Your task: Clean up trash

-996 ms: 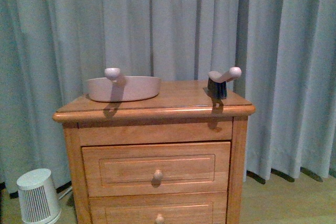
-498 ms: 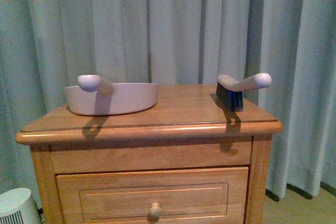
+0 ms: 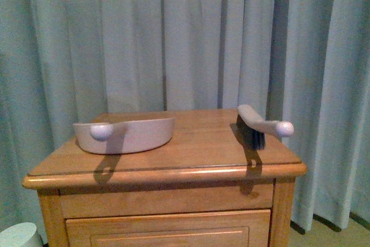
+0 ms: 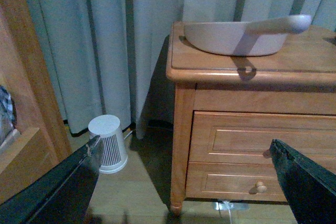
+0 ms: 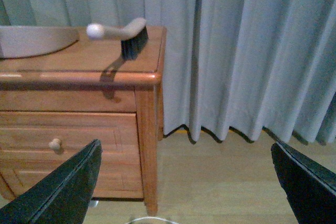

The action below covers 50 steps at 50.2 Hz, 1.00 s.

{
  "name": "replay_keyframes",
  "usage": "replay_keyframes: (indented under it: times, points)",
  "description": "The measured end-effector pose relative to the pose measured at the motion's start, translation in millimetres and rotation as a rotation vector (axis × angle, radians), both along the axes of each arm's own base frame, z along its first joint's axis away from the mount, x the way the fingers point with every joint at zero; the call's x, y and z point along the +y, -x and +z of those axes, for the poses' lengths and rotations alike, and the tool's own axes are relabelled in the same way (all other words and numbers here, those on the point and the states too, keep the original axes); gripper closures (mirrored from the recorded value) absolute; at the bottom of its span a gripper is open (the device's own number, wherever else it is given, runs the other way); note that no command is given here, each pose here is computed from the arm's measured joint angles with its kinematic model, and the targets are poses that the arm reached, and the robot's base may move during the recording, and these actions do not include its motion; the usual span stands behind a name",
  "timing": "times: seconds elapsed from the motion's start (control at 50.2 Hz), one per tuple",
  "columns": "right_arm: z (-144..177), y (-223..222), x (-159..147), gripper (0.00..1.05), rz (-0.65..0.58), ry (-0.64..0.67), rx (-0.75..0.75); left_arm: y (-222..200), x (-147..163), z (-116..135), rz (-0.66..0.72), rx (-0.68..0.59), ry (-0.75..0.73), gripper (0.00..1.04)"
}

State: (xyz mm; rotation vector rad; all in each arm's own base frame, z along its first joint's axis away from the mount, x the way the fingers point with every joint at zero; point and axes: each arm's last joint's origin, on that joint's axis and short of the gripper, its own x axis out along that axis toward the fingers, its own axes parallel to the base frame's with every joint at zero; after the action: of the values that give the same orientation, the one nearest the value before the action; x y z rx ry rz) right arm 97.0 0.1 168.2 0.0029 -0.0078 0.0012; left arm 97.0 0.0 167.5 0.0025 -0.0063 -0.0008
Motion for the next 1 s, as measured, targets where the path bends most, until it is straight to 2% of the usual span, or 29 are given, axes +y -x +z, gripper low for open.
replay_keyframes:
  times: [0.518, 0.558, 0.637, 0.677, 0.816, 0.996]
  points:
    - [0.0, 0.0, 0.0, 0.07, 0.000, 0.000, 0.000, 0.0, 0.0, 0.0, 0.000, 0.000, 0.000, 0.08]
    - [0.0, 0.0, 0.0, 0.07, 0.000, 0.000, 0.000, -0.2, 0.2, -0.7, 0.013, 0.059, 0.030, 0.08]
    - [0.0, 0.0, 0.1, 0.07, 0.002, 0.000, 0.000, -3.5, 1.5, -3.8, 0.031, 0.348, 0.121, 0.08]
    - [0.0, 0.0, 0.0, 0.07, 0.000, 0.000, 0.000, -8.1, 3.4, -5.3, 0.033, 0.405, 0.141, 0.08]
    - [0.0, 0.0, 0.0, 0.07, 0.000, 0.000, 0.000, -28.3, 10.6, 18.7, 0.051, 0.375, 0.132, 0.08]
    - [0.0, 0.0, 0.0, 0.07, 0.000, 0.000, 0.000, -81.3, 9.6, 65.6, 0.034, 0.371, 0.008, 0.08]
